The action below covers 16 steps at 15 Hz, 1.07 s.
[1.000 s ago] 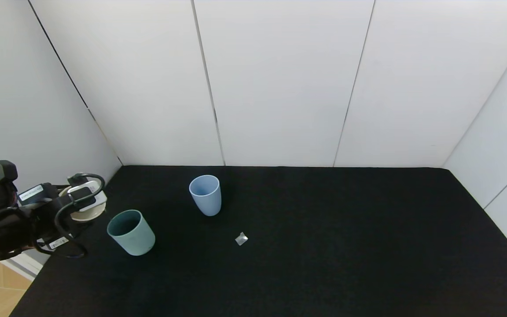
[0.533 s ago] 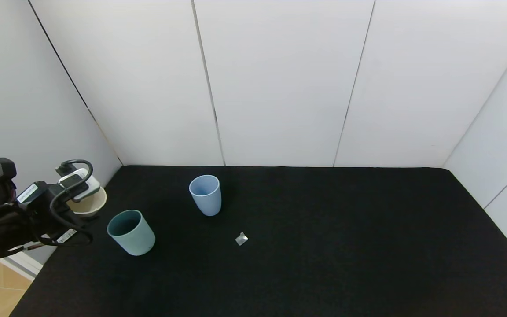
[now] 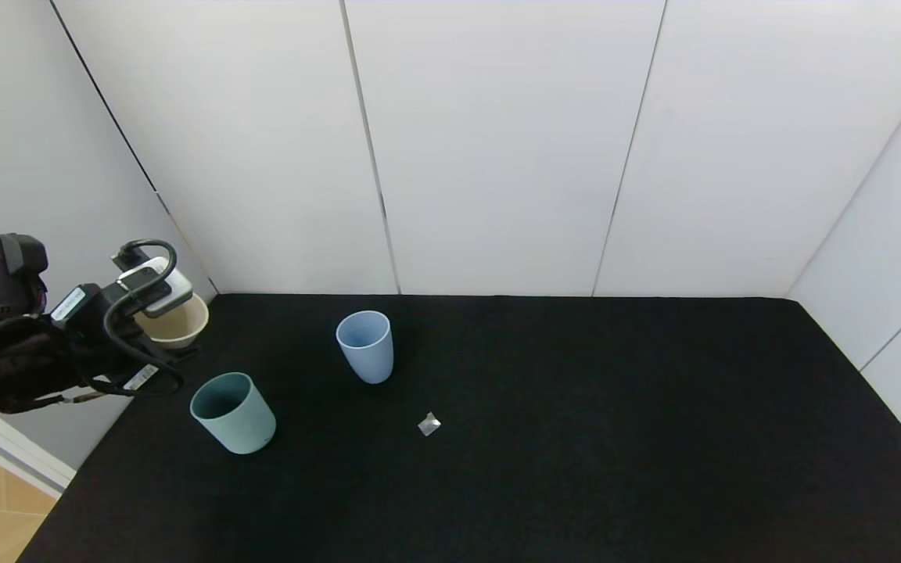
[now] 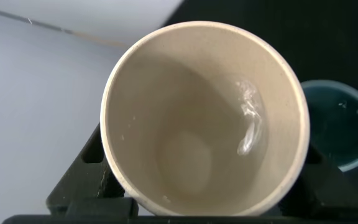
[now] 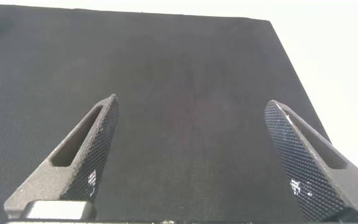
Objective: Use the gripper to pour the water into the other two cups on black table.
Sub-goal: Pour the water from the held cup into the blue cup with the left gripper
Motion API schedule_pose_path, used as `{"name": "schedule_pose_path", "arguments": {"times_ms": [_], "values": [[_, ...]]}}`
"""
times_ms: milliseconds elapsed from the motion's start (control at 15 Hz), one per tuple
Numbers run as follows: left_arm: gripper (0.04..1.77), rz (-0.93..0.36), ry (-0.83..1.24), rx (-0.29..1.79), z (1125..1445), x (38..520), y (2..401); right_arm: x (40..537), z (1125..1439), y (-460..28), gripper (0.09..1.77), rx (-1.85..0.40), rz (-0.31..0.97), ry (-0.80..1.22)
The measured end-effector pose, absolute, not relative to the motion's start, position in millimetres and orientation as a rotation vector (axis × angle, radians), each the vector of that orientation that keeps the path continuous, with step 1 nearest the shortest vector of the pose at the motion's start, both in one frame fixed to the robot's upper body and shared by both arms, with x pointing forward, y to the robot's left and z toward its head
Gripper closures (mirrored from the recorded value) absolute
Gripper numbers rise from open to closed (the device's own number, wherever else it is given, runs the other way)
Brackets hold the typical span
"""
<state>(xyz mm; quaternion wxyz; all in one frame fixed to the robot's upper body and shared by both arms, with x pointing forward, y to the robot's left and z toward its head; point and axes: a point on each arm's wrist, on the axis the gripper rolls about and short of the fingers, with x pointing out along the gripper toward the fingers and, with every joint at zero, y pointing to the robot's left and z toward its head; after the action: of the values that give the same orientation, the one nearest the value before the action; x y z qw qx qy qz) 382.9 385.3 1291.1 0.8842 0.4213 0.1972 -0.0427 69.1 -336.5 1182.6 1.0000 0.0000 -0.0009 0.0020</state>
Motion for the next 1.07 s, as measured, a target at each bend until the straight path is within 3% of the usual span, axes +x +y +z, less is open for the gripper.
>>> {"name": "schedule_pose_path", "arguments": {"times_ms": [333,1067], "values": [[0.54,-0.158,0.335,0.871,1307,402,351,69,1183,-337,0.15,0.0,0.004,-0.002],[0.54,-0.228,0.31,0.862,1293,442,290,69,1183,-337,0.15,0.0,0.004,-0.002]]}}
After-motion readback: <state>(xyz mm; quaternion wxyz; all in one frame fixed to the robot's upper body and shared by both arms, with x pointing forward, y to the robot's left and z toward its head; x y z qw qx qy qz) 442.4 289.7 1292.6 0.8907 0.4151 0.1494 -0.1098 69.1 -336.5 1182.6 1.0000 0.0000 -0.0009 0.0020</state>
